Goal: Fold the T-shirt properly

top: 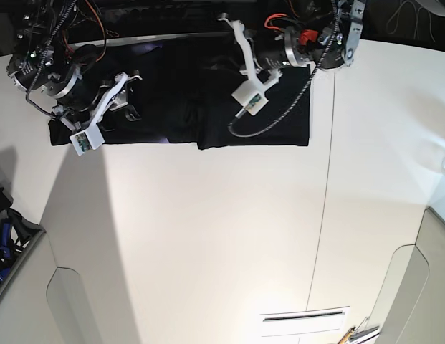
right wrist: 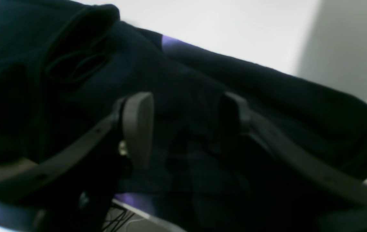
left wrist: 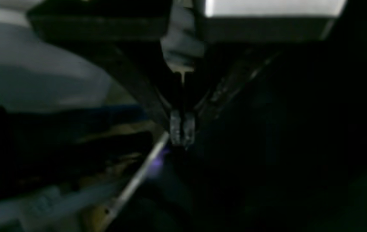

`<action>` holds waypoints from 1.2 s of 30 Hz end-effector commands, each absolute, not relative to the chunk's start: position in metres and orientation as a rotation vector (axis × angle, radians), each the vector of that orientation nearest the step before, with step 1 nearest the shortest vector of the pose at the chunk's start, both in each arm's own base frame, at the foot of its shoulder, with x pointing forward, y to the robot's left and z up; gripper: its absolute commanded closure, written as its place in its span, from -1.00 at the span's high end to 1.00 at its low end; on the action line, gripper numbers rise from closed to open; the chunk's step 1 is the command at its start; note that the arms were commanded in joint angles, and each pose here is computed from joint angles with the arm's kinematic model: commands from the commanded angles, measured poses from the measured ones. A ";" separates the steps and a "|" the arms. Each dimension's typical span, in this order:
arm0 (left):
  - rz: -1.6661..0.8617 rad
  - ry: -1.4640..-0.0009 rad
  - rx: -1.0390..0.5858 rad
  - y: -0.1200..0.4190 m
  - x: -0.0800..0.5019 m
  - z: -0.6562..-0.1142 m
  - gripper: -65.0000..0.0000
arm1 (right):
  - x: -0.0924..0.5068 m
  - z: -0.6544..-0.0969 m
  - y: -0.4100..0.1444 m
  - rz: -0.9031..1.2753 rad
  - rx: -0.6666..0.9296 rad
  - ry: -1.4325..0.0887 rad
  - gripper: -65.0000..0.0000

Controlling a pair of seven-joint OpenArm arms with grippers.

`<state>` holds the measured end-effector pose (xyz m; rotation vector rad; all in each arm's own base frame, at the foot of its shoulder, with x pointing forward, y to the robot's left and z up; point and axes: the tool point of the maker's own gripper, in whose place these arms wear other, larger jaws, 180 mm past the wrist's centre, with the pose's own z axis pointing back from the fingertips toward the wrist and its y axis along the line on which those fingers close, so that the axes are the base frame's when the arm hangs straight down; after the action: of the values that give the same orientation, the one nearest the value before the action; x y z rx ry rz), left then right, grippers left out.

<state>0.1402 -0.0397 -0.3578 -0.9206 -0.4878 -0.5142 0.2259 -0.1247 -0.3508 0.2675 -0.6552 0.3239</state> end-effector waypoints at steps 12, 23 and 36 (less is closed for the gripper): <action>-0.590 -0.534 -0.982 -0.057 0.141 -0.340 -1.00 | 0.236 -0.318 -0.231 0.069 0.067 -0.790 0.00; -0.605 -0.557 -0.973 -0.057 0.150 -0.336 -1.00 | 0.212 -0.331 -0.349 -0.221 0.209 -0.783 0.29; -0.613 -0.573 -0.970 -0.057 0.156 -0.334 -1.00 | 0.208 -0.395 -0.292 -0.356 0.729 -0.589 0.29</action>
<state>0.1519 -0.0521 -0.3463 -0.9353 -0.5293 -0.6056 0.2010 -0.2834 -0.4052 0.7455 -0.5582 -0.3769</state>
